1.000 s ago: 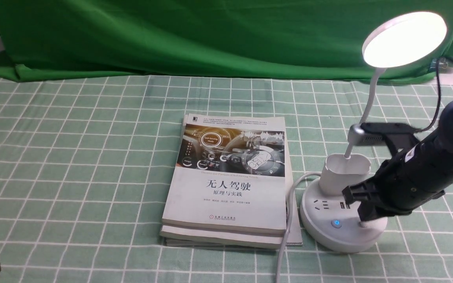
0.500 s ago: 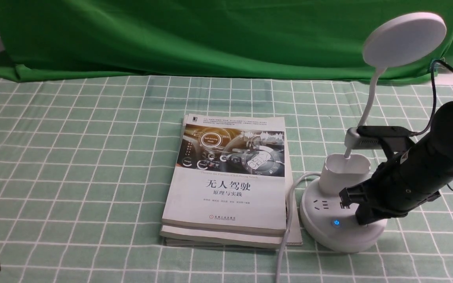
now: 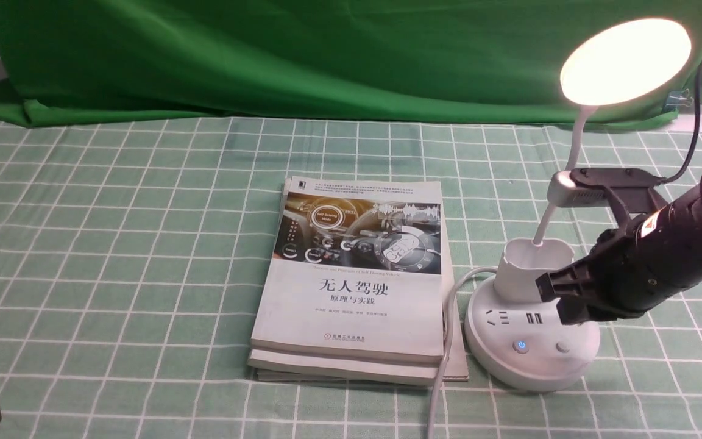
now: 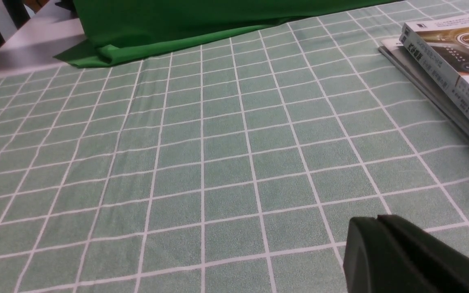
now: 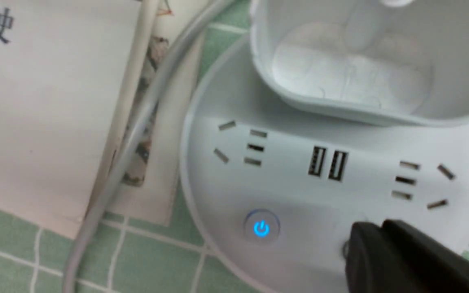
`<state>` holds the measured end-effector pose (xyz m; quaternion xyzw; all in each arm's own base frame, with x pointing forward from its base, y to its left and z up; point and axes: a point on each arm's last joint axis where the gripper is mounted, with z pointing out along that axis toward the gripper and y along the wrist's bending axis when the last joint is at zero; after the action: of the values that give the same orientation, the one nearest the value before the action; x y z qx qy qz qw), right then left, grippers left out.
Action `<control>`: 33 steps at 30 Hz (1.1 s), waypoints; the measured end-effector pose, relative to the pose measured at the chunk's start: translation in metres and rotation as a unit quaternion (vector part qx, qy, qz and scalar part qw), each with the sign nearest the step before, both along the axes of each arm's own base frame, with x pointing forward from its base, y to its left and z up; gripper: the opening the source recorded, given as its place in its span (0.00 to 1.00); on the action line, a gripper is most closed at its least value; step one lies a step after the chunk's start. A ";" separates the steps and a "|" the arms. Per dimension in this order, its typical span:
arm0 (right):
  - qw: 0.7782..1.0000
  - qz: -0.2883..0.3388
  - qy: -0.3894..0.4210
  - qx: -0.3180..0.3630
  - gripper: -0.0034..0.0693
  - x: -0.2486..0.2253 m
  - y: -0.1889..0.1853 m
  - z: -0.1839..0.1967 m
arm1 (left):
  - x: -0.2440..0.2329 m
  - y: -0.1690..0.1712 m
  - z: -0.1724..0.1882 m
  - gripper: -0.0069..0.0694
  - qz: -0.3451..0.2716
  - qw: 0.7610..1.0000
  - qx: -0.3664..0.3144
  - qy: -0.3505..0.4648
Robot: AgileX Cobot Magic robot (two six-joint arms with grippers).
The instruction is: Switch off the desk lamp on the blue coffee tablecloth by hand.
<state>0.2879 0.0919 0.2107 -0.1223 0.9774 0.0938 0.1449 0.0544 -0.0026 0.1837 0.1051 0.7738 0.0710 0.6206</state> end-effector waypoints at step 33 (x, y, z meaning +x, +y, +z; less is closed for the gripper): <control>0.994 -0.017 -0.107 0.035 0.11 -0.089 -0.025 0.048 | 0.000 0.000 0.000 0.09 0.000 1.000 0.000 0.000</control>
<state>0.1990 0.0673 0.2584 -0.1095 0.9544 0.1117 0.2542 0.0544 -0.0026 0.1837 0.1051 0.7738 0.0710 0.6206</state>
